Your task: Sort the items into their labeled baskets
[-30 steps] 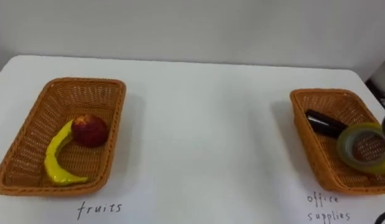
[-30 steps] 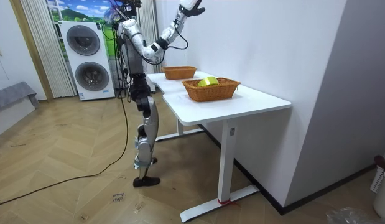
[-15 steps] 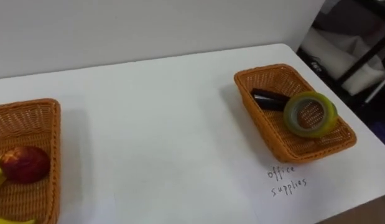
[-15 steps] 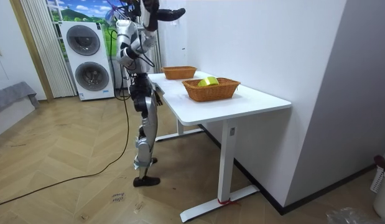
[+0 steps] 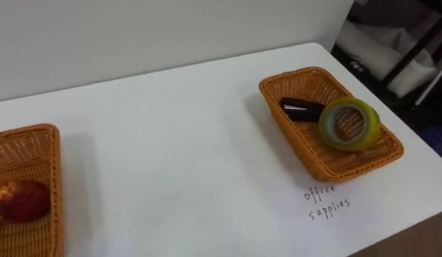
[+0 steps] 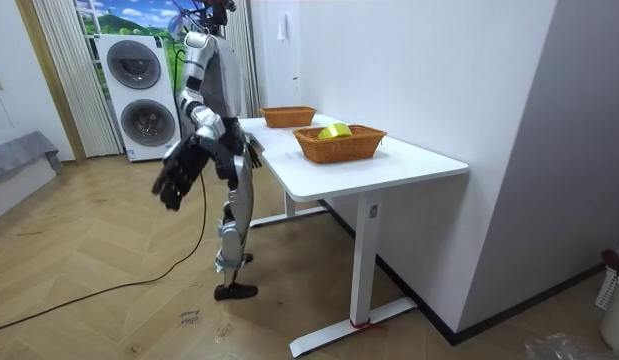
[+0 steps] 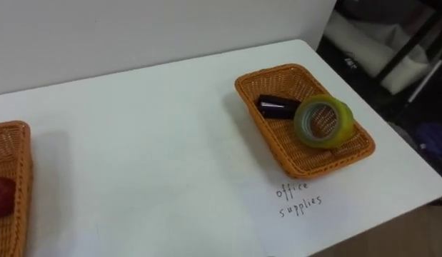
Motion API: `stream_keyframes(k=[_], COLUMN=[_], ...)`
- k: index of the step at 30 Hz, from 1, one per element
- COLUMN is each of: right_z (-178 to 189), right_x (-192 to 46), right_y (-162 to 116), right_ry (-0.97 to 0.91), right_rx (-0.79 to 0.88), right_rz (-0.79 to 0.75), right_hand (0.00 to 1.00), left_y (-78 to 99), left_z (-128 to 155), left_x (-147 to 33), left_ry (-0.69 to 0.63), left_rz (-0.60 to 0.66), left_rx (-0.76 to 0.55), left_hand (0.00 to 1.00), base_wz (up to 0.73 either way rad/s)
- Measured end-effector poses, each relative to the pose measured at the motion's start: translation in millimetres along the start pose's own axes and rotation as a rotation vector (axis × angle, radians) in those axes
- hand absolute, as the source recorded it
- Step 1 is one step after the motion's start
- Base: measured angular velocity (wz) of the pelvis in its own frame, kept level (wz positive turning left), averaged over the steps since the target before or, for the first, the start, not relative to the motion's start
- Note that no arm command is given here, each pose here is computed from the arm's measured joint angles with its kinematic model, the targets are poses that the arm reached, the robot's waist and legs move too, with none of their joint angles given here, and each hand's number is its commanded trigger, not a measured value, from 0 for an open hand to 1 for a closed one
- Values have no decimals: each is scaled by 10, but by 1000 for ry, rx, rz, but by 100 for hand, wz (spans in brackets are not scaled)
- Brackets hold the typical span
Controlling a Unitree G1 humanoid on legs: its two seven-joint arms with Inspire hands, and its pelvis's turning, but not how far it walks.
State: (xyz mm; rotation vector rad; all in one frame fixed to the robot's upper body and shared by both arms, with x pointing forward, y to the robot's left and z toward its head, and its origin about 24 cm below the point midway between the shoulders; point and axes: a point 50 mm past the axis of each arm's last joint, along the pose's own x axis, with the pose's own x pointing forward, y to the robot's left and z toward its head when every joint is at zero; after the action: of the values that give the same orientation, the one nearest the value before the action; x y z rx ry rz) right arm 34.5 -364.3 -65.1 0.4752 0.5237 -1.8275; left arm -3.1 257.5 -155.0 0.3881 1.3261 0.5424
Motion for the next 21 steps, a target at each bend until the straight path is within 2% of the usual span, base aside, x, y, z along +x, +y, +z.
stream_keyframes(k=[2, 4, 6, 8, 11, 13, 16, 21], right_z=[-266, -597, -779, -939, -1168, -1292, -1410, -1537], right_x=[51, 102, 125, 121, 52, -31, -156, -370], right_y=[-143, -400, -603, -784, -960, -893, -631, -253], right_ry=[73, 172, 237, 297, 375, 357, 293, 229], right_rx=[-91, -223, -308, -414, -684, -959, -1212, -1352], right_rz=[-49, -98, -130, -120, 1, 207, 468, 723], right_hand=[0, 0, 0, 0, 0, 0, 0, 0], left_y=[-6, 3, -24, -45, -43, -43, -55, -118], left_z=[10, -9, 0, -14, -104, -123, -112, -169], left_x=[0, 3, -3, -9, -15, -16, -9, -33], left_ry=[-3, 7, 3, 7, 37, 50, 59, 84], left_rz=[-11, -21, -39, -57, -67, -69, -75, -97], left_rx=[-6, -19, -19, -16, 35, 62, 83, 116], left_hand=[0, 0, 0, 0, 0, 0, 0, 0], base_wz=[10, 12, 16, 15, -1, -3, 4, 13])
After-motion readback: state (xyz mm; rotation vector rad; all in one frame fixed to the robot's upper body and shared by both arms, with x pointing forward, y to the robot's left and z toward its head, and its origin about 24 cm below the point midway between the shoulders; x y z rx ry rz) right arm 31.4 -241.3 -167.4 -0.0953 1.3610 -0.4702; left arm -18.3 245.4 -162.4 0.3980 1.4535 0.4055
